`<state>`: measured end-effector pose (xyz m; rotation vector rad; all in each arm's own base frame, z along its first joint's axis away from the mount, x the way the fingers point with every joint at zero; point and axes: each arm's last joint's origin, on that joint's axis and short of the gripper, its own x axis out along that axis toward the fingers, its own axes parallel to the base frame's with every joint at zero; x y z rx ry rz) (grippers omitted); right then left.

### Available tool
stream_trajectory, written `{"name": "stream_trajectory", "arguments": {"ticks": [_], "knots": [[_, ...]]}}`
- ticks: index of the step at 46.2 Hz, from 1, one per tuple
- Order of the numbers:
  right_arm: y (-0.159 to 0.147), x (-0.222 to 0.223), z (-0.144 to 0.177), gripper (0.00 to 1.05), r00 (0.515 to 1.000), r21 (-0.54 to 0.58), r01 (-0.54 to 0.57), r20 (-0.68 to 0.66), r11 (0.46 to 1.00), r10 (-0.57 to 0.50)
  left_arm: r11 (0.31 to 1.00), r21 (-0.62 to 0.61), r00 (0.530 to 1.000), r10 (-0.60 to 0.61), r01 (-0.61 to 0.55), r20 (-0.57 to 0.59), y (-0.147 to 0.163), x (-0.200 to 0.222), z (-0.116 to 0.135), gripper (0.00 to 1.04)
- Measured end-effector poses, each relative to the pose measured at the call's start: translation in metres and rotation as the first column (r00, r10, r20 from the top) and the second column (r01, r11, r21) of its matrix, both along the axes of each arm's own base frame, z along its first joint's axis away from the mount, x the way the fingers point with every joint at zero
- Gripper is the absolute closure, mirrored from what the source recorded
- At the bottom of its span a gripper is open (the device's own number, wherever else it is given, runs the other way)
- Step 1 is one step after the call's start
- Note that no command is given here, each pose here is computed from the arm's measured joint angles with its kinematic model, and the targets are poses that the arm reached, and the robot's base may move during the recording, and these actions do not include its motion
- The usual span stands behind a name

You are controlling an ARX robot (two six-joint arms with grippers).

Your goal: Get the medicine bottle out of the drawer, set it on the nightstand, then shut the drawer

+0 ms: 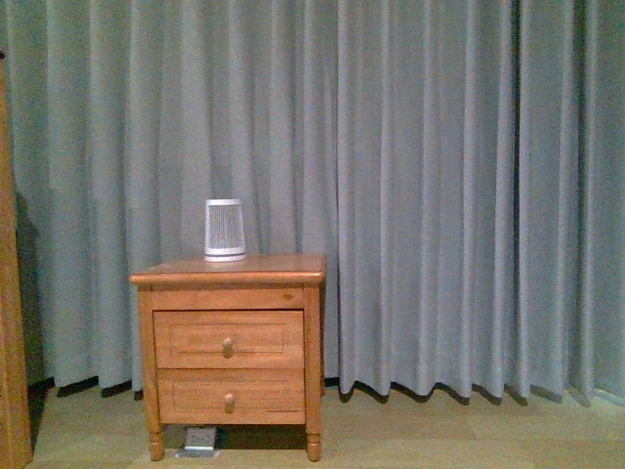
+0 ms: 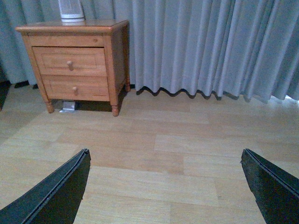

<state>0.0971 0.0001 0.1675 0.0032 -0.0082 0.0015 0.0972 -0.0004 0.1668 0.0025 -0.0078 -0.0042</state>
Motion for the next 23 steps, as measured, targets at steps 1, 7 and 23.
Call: {"name": "stream_trajectory", "arguments": {"ticks": [1, 7, 23], "knots": [[0.0, 0.0, 0.0, 0.07, 1.0, 0.0, 0.0, 0.0, 1.0, 0.0, 1.0, 0.0, 1.0, 0.0, 0.0, 0.0, 0.0, 0.0, 0.0, 0.07], [0.0, 0.0, 0.0, 0.07, 1.0, 0.0, 0.0, 0.0, 1.0, 0.0, 1.0, 0.0, 1.0, 0.0, 0.0, 0.0, 0.0, 0.0, 0.0, 0.07], [0.0, 0.0, 0.0, 0.07, 1.0, 0.0, 0.0, 0.0, 1.0, 0.0, 1.0, 0.0, 1.0, 0.0, 0.0, 0.0, 0.0, 0.0, 0.0, 0.07]]}}
